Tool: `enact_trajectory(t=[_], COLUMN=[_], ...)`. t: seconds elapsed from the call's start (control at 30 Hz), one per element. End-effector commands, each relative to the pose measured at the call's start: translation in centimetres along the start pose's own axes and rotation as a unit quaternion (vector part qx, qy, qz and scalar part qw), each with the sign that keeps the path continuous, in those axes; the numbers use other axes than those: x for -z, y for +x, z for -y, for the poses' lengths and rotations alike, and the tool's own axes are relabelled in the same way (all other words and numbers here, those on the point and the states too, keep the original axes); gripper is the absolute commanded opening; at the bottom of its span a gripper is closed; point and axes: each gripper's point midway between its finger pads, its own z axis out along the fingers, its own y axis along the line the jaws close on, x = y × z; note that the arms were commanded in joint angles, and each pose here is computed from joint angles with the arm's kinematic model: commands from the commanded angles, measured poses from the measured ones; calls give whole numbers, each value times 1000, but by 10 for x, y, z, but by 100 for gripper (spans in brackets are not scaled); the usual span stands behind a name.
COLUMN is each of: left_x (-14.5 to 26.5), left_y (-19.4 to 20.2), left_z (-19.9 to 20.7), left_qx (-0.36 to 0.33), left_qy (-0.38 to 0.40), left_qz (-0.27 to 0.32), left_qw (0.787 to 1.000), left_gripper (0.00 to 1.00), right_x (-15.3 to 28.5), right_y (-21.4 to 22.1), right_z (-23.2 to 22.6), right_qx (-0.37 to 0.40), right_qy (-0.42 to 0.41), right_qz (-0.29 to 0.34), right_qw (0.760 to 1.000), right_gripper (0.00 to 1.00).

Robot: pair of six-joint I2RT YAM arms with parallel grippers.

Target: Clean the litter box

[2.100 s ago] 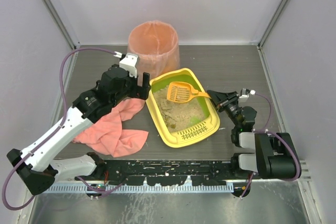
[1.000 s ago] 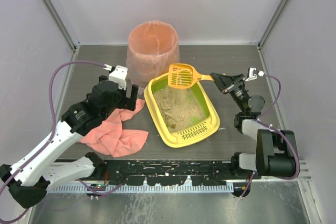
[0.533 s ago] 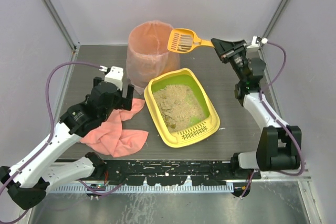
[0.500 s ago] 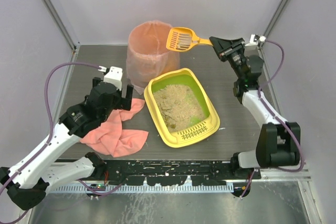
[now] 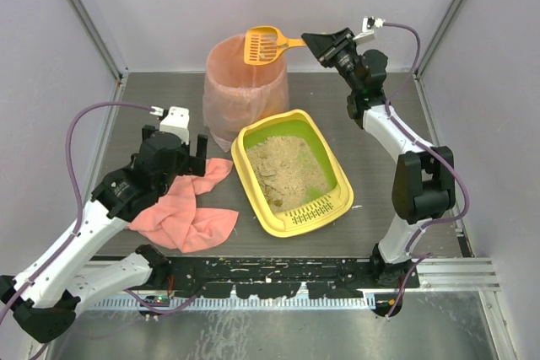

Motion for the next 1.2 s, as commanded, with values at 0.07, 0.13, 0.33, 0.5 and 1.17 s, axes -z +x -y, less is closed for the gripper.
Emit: enact_trajectory(t=[0.07,0.13,0.33,0.5,1.17], left_x=[-3,-6,-9,-15,-16], left_y=[-4,-3,1,4,4], left_z=[0,0,0,4,-3], left_qx=[28,32,35,38,49], left_qy=[12,12,16,26,19], left_qz=[1,-4,-12,-29,-26], left_qw=[1000,999,999,999,998], left_gripper=[98,98,98,98,99], right_x=[-15,-18,-27,-28,-22], right_y=[-12,-9,-1,15,-14], right_z=[-49,-52,-58,-75,-153], right_qx=[138,168,261,342,388], right_qy=[-115,-128,-151,-185,-120], right_qz=[4,-2,-35,-80,-11], right_qw=[984,977,953,918,914], right_gripper=[1,1,1,1,1])
